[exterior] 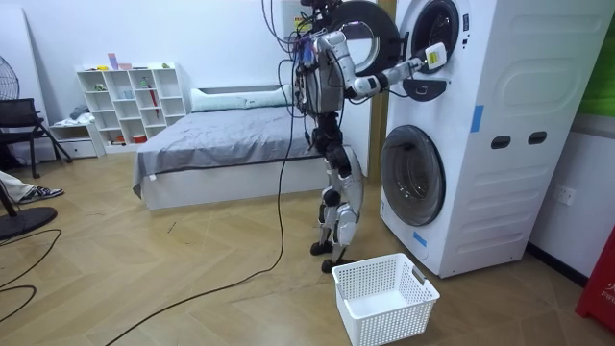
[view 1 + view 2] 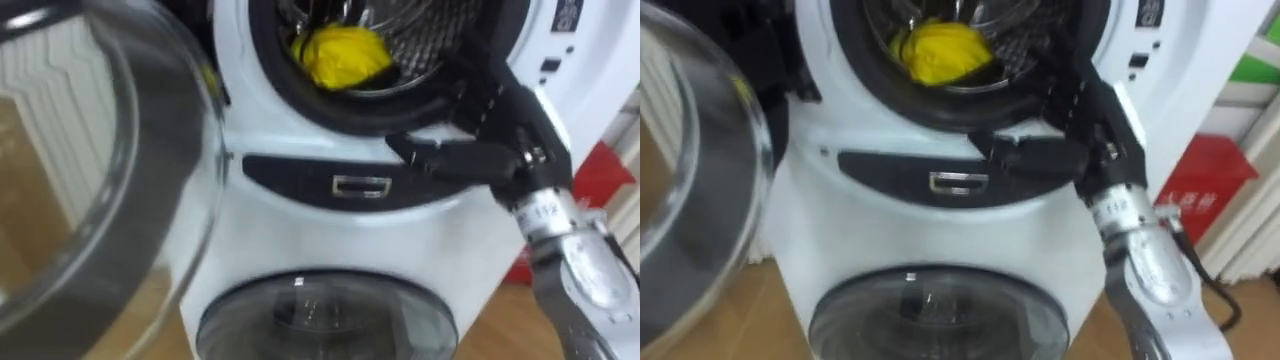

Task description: Pick clothes from washing machine

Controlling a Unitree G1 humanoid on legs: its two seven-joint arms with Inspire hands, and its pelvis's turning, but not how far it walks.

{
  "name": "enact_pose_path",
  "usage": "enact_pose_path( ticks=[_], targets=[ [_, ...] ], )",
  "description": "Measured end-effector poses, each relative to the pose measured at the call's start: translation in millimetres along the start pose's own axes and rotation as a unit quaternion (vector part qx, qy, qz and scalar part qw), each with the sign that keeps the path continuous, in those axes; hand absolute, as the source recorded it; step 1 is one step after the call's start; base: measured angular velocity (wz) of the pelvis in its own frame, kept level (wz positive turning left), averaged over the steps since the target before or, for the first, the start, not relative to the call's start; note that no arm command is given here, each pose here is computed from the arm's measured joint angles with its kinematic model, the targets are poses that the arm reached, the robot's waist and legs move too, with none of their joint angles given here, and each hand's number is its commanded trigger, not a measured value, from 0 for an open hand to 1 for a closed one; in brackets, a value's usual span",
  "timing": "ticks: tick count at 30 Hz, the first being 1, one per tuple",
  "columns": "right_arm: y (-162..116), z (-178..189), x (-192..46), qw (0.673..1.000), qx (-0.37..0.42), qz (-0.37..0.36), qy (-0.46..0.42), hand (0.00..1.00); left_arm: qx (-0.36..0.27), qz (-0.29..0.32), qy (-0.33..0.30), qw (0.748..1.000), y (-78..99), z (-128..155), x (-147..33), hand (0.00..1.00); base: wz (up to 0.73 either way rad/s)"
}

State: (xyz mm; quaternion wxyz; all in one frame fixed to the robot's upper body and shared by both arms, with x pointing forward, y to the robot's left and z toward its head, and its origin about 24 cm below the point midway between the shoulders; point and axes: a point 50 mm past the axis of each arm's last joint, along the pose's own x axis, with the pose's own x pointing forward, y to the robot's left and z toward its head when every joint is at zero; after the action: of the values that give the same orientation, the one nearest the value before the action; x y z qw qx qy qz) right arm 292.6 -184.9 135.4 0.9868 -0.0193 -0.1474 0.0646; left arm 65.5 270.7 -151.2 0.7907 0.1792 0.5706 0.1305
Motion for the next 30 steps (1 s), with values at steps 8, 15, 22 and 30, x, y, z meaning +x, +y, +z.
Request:
enact_pose_path(
  ticks=[8,15,22,30],
  targets=[
    [-3.3,2.2,0.1,1.000,0.017,0.000,-0.003,0.00,0.018,-0.011,0.087,0.996,2.0,-61.5,-13.5,0.00,0.15],
    [-0.3,2.6,0.4,1.000,0.021,0.014,-0.003,0.00,0.026,-0.024,0.072,0.997,0.0,-49.2,-9.8,0.00,-0.10],
    [19.7,11.8,0.2,0.997,0.029,0.070,-0.021,0.00,0.019,-0.037,0.055,0.998,-8.8,-36.4,-7.5,0.00,-0.09],
    [71.8,70.8,18.0,0.965,0.069,0.212,-0.136,0.00,0.021,-0.018,0.049,0.998,-7.1,-33.6,-6.9,0.00,0.05]
  ],
)
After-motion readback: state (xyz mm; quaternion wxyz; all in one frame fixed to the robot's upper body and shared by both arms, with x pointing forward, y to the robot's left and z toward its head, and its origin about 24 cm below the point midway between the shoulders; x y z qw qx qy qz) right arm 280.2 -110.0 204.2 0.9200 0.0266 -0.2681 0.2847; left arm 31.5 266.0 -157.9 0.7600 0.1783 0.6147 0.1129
